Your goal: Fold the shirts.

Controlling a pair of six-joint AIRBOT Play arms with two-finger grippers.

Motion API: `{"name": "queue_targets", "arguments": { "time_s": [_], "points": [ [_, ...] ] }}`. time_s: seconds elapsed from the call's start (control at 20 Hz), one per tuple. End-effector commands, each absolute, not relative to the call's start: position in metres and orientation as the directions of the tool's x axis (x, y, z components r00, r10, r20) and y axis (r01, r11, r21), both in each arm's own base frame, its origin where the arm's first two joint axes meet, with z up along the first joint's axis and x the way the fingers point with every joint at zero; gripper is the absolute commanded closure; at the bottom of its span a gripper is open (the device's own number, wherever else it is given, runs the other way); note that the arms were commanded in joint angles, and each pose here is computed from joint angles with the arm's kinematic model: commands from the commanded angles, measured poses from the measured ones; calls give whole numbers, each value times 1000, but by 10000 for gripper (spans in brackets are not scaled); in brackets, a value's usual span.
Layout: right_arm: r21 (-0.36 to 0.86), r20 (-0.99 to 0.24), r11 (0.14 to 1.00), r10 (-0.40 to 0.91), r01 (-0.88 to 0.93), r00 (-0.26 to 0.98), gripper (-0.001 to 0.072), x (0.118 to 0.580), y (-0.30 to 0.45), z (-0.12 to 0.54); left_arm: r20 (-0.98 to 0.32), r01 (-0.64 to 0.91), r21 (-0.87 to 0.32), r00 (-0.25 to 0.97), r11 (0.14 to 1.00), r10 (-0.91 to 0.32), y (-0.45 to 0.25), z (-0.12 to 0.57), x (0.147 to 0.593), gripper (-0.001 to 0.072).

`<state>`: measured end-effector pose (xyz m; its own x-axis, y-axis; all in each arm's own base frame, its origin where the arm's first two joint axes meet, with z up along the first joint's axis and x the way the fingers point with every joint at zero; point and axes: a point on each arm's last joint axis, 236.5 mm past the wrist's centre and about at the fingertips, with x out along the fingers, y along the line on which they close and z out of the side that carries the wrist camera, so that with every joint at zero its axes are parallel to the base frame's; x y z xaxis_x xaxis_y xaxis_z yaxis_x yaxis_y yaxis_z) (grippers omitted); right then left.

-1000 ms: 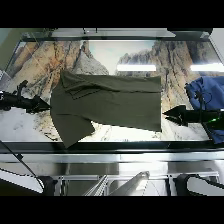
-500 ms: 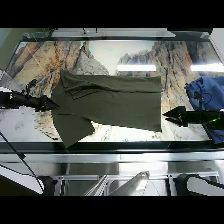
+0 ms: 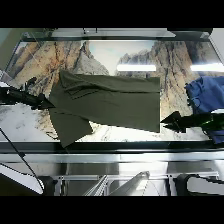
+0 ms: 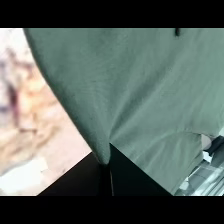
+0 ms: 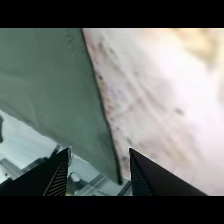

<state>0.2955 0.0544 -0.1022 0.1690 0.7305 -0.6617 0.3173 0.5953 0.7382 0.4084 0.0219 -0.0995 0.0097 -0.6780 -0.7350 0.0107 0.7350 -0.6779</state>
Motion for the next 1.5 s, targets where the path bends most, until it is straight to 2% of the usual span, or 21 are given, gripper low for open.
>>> {"name": "queue_targets", "arguments": {
  "time_s": [0.0, 0.15, 0.4, 0.55, 0.6, 0.75, 0.85, 0.95, 1.05, 1.15, 1.2, 1.25, 1.3, 1.4, 1.45],
  "points": [
    [729, -668, 604, 729, 321, 146, 282, 302, 77, -115, -729, 6, -684, 0, 729, -684, 20, -96, 407, 682],
    [763, -636, 581, 754, 285, 166, 281, 313, 105, -108, -728, 1, -686, -4, 728, -686, 20, -96, 406, 683],
    [770, -626, 572, 763, 282, 163, 295, 312, 104, -105, -727, 0, -686, -6, 727, -686, 21, -96, 406, 682],
    [783, -606, 556, 784, 277, 139, 644, 306, 109, -100, -723, -1, -691, -12, 723, -691, 19, -95, 404, 682],
    [787, -600, 552, 789, 274, 134, 701, 305, 110, -98, -711, -1, -703, -20, 711, -703, 17, -92, 402, 683],
    [844, -533, 502, 825, 191, 188, 703, 320, 118, -61, -627, 56, -778, -2, 626, -779, -3, -47, 402, 691],
    [909, -396, 416, 874, -12, 282, 703, 346, 126, 24, -570, 170, -802, 66, 572, -819, -19, 19, 404, 691],
    [876, -228, 377, 873, -299, 431, 703, 369, 120, 154, -441, 373, -796, 181, 476, -879, -43, 123, 399, 691],
    [706, -24, 423, 816, -568, 578, 703, 358, 100, 303, -203, 633, -700, 269, 331, -942, -73, 259, 361, 691],
    [465, 177, 547, 713, -696, 678, 702, 311, 82, 433, 39, 840, -478, 311, 256, -950, -101, 388, 290, 690],
    [358, 244, 624, 656, -695, 714, 702, 286, 79, 475, 134, 893, -352, 346, 282, -929, -113, 438, 251, 689],
    [262, 300, 696, 600, -669, 742, 702, 259, 80, 508, 202, 903, -246, 403, 352, -893, -122, 474, 221, 689],
    [172, 353, 764, 542, -622, 763, 701, 234, 84, 533, 260, 876, -149, 482, 459, -836, -131, 502, 195, 688],
    [63, 436, 850, 448, -523, 781, 701, 195, 96, 562, 350, 745, -83, 643, 661, -681, -139, 535, 170, 685],
    [24, 454, 885, 404, -464, 794, 702, 183, 100, 566, 379, 700, -60, 675, 711, -633, -144, 542, 164, 685]
  ]
}}
